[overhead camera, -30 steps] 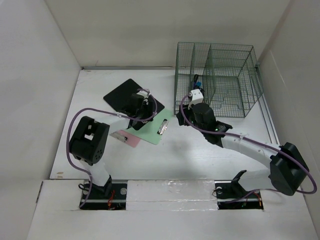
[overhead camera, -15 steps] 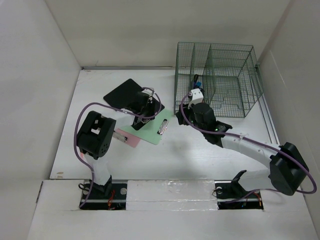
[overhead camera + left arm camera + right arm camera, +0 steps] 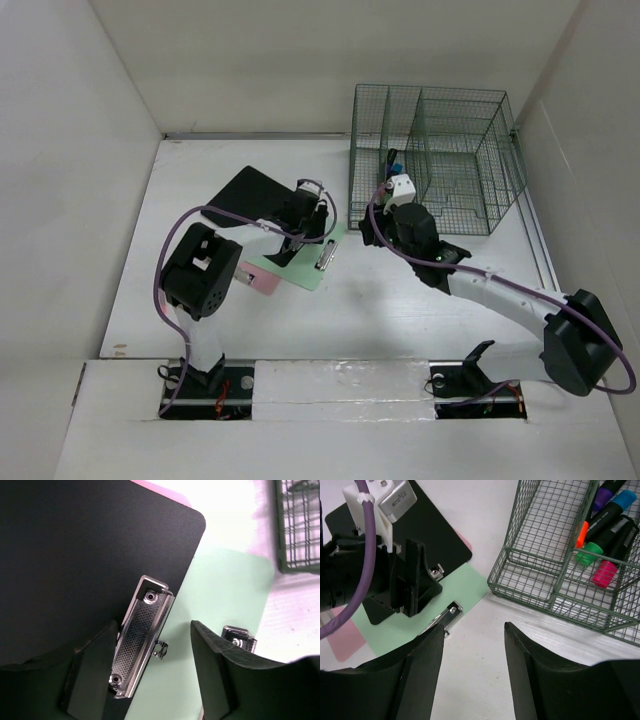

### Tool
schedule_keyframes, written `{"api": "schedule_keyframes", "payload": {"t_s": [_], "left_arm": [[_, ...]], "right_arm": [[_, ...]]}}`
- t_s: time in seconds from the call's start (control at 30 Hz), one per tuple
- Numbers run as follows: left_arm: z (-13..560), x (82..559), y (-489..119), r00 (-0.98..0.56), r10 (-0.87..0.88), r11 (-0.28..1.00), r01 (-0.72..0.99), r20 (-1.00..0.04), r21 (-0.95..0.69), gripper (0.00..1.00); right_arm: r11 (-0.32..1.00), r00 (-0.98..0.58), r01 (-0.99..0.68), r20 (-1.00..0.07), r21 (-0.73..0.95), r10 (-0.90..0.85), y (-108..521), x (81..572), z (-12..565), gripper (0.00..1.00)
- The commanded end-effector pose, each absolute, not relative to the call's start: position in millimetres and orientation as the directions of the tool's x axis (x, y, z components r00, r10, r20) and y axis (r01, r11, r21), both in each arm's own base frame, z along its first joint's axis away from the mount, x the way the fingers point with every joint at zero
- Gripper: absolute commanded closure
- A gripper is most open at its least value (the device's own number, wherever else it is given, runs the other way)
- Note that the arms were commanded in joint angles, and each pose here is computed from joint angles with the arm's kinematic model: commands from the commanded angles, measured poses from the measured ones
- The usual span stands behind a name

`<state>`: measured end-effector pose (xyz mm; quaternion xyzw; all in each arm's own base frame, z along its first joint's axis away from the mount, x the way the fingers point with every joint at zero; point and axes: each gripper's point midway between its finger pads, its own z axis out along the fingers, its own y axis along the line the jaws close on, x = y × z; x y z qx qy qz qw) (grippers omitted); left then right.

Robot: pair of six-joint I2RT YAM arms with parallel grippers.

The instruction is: Organize the desk

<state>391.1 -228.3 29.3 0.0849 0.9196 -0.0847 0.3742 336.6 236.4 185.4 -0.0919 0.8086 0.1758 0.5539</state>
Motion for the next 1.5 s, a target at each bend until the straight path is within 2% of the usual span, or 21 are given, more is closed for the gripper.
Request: {"api": "schedule_keyframes", "payload": {"t_s": [0.0,0.17,0.2,0.37,0.57,0.67,0.83,0.93,0.97,1.0,1.2,1.47], "left_arm": [[-6,352,-217,-0.815,0.141,0.979,0.2,-0.562,-0.045,0.44],[-7,346,-221,-0.82,0.133,0.974,0.213,-0.557,-0.081,0.48],[-9,346,-218,-0.824,0.135,0.977,0.205,-0.55,-0.067,0.54],[-17,335,-213,-0.835,0.109,0.986,0.16,-0.539,-0.048,0.69],[-36,325,-205,-0.858,0.108,0.989,0.143,-0.503,-0.031,0.71],[-47,320,-208,-0.869,0.13,0.987,0.159,-0.478,-0.02,0.68],[-46,321,-208,-0.859,0.137,0.988,0.157,-0.493,0.001,0.63],[-32,326,-210,-0.837,0.123,0.988,0.155,-0.534,-0.015,0.81],[-23,328,-211,-0.823,0.112,0.988,0.152,-0.557,-0.026,0.96],[-18,329,-210,-0.817,0.107,0.989,0.147,-0.566,-0.026,1.0],[30,331,-225,-0.75,0.052,0.99,0.127,-0.659,-0.067,1.0],[52,321,-226,-0.731,0.051,0.989,0.131,-0.68,-0.067,1.0]], "right_arm": [[0.917,-0.316,-0.348,-0.945,0.196,0.083,235,341,203,0.43],[0.926,-0.307,-0.324,-0.947,0.195,0.092,227,339,208,0.43],[0.925,-0.295,-0.321,-0.95,0.203,0.106,225,337,215,0.43],[0.928,-0.274,-0.312,-0.954,0.205,0.119,219,334,228,0.43],[0.931,-0.253,-0.306,-0.96,0.199,0.122,212,330,243,0.43],[0.927,-0.252,-0.311,-0.959,0.208,0.131,211,327,248,0.43],[0.927,-0.253,-0.306,-0.957,0.215,0.139,208,324,250,0.42],[0.925,-0.255,-0.311,-0.957,0.22,0.142,209,322,250,0.42],[0.925,-0.257,-0.31,-0.956,0.219,0.14,208,322,248,0.42],[0.924,-0.258,-0.309,-0.955,0.223,0.144,208,322,248,0.42],[0.914,-0.269,-0.327,-0.951,0.242,0.155,211,321,244,0.42],[0.907,-0.313,-0.337,-0.939,0.253,0.145,214,319,224,0.42]]}}
